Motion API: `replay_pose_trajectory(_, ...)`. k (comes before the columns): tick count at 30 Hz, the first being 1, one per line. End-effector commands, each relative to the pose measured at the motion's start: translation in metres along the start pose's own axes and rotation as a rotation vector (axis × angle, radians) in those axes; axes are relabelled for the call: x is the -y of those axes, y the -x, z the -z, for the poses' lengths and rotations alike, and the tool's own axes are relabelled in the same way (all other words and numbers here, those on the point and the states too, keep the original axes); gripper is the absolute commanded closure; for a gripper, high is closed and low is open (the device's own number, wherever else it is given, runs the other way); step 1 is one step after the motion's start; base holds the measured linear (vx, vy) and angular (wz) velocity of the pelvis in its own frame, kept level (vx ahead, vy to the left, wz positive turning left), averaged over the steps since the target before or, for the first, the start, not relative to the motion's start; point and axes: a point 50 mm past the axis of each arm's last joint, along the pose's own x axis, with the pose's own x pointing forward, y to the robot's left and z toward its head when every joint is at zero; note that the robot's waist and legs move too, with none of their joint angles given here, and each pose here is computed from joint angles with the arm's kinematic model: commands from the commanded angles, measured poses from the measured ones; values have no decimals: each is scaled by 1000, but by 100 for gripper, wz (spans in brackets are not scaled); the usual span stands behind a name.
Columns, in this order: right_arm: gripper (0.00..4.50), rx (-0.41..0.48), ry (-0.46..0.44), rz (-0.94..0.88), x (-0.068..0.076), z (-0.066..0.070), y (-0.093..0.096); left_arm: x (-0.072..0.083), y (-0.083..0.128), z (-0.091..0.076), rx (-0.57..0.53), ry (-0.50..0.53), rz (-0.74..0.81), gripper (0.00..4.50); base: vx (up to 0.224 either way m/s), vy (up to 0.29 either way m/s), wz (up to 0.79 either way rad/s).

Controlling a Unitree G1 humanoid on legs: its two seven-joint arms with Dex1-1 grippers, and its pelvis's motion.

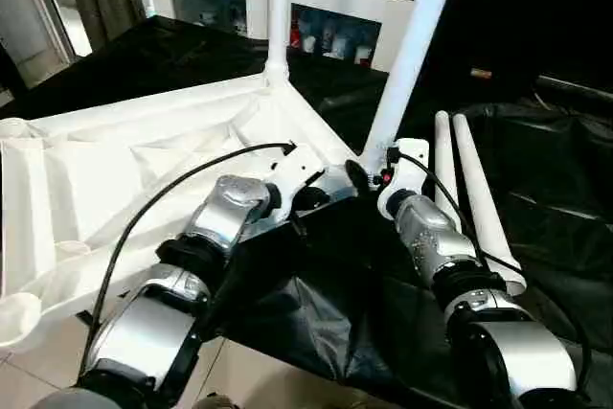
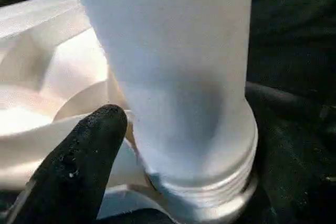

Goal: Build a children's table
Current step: Rotate leg to tighten

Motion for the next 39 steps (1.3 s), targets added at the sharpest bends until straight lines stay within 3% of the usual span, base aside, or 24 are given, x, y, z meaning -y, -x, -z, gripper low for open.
replay_pose_trajectory(1,60,-31,78,-141,0,-2,5,7,3,5,-1,-21,104,450,0,0,0)
replay_pose_trajectory(7,60,-104,289,-428,17,-12,31,3,26,18,-15,-54,223,450,0,0,0)
replay_pose_trajectory(15,60,-190,371,-638,20,-17,50,-1,48,24,-20,-68,298,450,0,0,0)
replay_pose_trajectory(16,60,-238,403,-719,19,-15,57,-2,55,26,-18,-73,317,450,0,0,0)
replay_pose_trajectory(22,60,-245,390,-743,16,-13,57,-3,58,27,-20,-71,323,450,0,0,0)
replay_pose_trajectory(30,121,-253,365,-760,12,-8,58,2,56,27,-8,-67,336,450,0,0,0)
replay_pose_trajectory(31,146,-254,362,-761,12,-7,59,2,56,27,-8,-67,337,450,0,0,0)
replay_pose_trajectory(39,171,-258,328,-755,10,2,62,4,57,30,-16,-64,344,450,0,0,0)
